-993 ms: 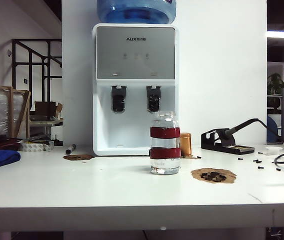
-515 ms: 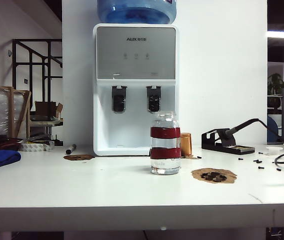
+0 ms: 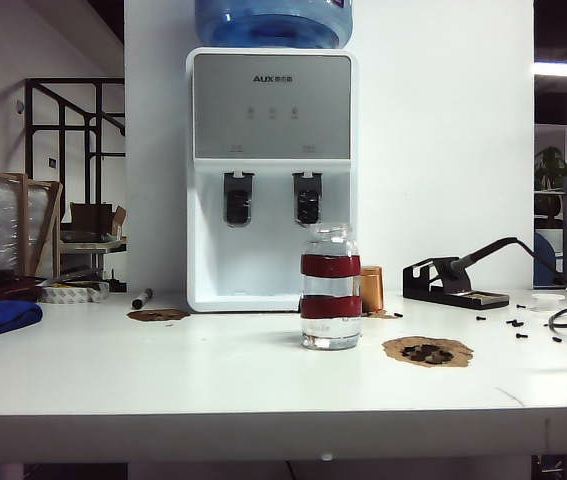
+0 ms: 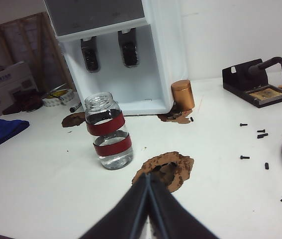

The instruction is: Pick up the water bottle with two loops of red belts, then reach the front water dispenser and gently press the gray-black baffle horizontally to get a little water.

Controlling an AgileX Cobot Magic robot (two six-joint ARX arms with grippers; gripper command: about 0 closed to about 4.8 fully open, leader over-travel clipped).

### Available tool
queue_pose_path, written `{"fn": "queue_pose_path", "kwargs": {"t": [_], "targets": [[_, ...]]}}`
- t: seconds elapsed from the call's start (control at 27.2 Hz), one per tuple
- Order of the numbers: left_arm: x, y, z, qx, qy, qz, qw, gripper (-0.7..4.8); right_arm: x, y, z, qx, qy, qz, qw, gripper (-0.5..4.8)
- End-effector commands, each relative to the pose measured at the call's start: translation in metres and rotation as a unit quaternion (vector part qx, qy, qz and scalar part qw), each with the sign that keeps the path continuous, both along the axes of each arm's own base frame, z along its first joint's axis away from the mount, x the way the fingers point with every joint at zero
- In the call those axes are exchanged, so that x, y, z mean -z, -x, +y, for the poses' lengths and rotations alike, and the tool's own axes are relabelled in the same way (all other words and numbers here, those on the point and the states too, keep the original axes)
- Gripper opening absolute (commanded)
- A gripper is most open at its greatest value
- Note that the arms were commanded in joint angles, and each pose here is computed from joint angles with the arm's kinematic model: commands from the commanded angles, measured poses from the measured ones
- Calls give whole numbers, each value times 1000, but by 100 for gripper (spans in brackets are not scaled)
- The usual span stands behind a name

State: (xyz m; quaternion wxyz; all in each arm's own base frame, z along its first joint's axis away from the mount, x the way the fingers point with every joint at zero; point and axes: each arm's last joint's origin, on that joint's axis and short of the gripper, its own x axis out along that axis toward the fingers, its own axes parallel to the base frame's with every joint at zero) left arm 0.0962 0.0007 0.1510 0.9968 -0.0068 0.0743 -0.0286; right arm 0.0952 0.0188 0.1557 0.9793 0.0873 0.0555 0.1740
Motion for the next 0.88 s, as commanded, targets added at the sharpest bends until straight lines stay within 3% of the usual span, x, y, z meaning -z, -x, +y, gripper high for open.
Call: {"fn": "queue_pose_path", "kwargs": {"t": [0.04,0.88], "targets": [[2,0,0,3,1,7,1000,-5,0,0,0,0,-1,-2,1000,-1],[2,0,0,0,-1,5,1000,-5,0,0,0,0,-1,-2,1000,-1]]}}
